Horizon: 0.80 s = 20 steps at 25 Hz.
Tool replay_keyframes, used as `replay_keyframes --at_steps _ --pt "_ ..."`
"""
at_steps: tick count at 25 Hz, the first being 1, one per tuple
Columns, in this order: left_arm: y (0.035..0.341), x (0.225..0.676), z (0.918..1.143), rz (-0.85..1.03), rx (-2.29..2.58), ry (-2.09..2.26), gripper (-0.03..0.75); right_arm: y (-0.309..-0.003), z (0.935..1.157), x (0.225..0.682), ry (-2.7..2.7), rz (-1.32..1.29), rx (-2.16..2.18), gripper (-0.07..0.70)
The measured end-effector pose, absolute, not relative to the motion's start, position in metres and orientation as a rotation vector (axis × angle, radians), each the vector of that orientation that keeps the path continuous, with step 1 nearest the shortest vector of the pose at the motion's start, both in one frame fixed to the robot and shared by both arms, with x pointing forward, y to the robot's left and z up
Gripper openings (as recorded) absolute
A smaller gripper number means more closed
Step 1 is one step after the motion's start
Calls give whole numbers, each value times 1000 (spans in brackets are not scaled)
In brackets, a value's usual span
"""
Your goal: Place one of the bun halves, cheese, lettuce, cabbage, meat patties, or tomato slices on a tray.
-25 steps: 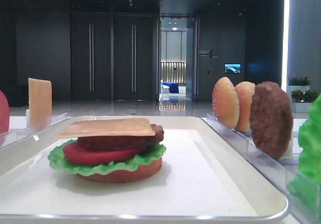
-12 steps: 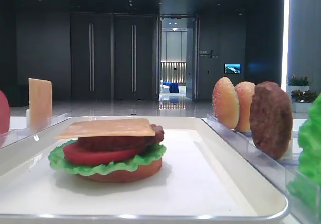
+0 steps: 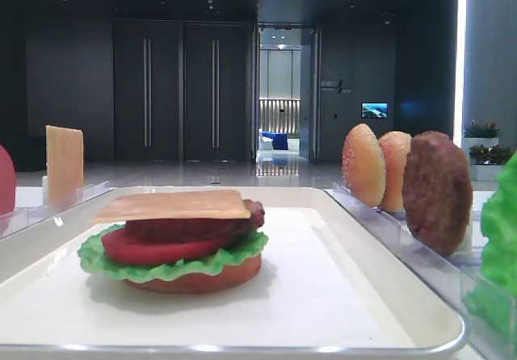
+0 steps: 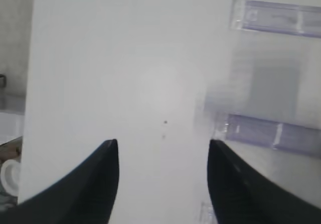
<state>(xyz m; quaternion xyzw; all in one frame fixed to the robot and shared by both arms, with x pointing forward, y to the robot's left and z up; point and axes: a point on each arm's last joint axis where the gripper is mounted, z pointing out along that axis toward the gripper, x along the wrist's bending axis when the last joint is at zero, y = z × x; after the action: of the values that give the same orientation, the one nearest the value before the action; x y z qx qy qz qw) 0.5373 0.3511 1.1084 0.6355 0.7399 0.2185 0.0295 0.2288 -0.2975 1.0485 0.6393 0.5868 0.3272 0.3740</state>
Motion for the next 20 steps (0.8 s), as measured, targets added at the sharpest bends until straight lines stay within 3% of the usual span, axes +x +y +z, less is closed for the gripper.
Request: replay_keyframes --at_steps 4,9,15,20 --pt "367 517 1108 681 1912 2349 429 -297 1048 229 1503 838 1637 538" --pt "355 445 1101 657 1893 2340 429 -297 1048 229 1503 838 1637 538" --pt "332 360 1067 571 1789 2279 429 -297 1048 229 1503 838 1637 538" --pt "323 313 1038 639 1752 2208 429 -297 1048 229 1503 838 1637 538"
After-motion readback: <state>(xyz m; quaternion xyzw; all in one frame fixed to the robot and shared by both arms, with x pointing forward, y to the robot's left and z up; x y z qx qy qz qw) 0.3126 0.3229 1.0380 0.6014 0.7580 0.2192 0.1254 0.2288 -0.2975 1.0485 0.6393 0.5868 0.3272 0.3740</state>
